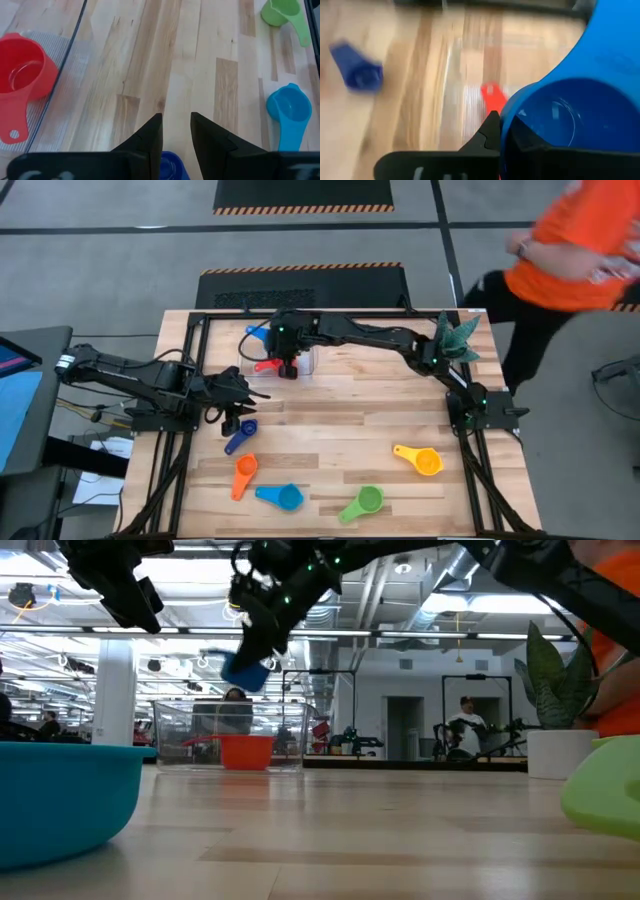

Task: Nest measuring cups in basket
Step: Stack the dark blue measuring cup into the red measuring cup in the transparent bin

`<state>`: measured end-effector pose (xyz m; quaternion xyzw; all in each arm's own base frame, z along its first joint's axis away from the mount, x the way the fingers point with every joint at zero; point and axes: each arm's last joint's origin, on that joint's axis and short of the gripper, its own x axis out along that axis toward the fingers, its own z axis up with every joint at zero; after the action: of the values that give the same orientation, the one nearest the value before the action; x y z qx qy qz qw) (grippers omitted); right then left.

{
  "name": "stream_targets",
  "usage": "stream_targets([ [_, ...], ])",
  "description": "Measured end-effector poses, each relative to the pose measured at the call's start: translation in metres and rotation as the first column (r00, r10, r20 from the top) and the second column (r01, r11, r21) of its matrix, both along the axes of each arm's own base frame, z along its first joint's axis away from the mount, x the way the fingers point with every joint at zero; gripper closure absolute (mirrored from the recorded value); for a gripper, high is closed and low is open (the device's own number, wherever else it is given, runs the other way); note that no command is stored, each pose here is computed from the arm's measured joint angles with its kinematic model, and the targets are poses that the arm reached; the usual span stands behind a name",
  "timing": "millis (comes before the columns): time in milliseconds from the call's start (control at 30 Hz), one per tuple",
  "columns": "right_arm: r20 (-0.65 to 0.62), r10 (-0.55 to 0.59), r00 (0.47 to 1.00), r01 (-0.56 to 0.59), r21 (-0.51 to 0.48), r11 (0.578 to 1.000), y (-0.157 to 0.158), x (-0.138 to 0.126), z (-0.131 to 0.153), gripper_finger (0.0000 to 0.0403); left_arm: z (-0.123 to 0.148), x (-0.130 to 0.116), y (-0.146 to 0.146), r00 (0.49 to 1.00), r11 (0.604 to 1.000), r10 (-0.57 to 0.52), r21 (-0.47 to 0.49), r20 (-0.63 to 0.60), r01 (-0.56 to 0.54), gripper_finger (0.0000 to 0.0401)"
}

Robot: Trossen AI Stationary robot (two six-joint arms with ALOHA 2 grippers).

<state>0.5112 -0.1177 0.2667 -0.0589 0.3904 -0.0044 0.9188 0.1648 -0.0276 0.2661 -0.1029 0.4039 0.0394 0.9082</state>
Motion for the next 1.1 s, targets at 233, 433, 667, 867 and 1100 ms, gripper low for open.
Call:
stream_targets([
  [233, -0.081, 0.146, 0.986, -0.154, -0.113, 0.982, 0.002, -0.004, -0.006, 0.0394, 0.0, 0.0, 0.0, 1.0, 1.0, 0.001, -0.001, 0.001, -0.001, 0.0315],
  [433, -0.117, 0.267, 0.957, -0.283, -0.152, 0.947, 0.003, -0.004, -0.011, 0.0394, 0.0, 0.0, 0.0, 1.0, 1.0, 0.003, -0.003, 0.001, -0.003, 0.0315],
  [667, -0.168, 0.28, 0.945, -0.302, -0.123, 0.945, 0.005, 0.004, -0.039, 0.0394, 0.0, 0.0, 0.0, 1.0, 0.999, 0.024, -0.022, 0.003, -0.024, 0.0315],
  [867, -0.191, 0.234, 0.953, -0.258, -0.108, 0.96, -0.001, 0.004, -0.048, 0.0393, 0.001, 0.001, 0.0, 0.999, 0.998, 0.043, -0.04, 0.007, -0.042, 0.0315],
  [1100, -0.166, 0.212, 0.963, -0.234, -0.125, 0.964, -0.013, 0.004, -0.048, 0.0393, 0.001, 0.001, 0.0, 0.999, 0.998, 0.049, -0.047, 0.01, -0.049, 0.0315],
])
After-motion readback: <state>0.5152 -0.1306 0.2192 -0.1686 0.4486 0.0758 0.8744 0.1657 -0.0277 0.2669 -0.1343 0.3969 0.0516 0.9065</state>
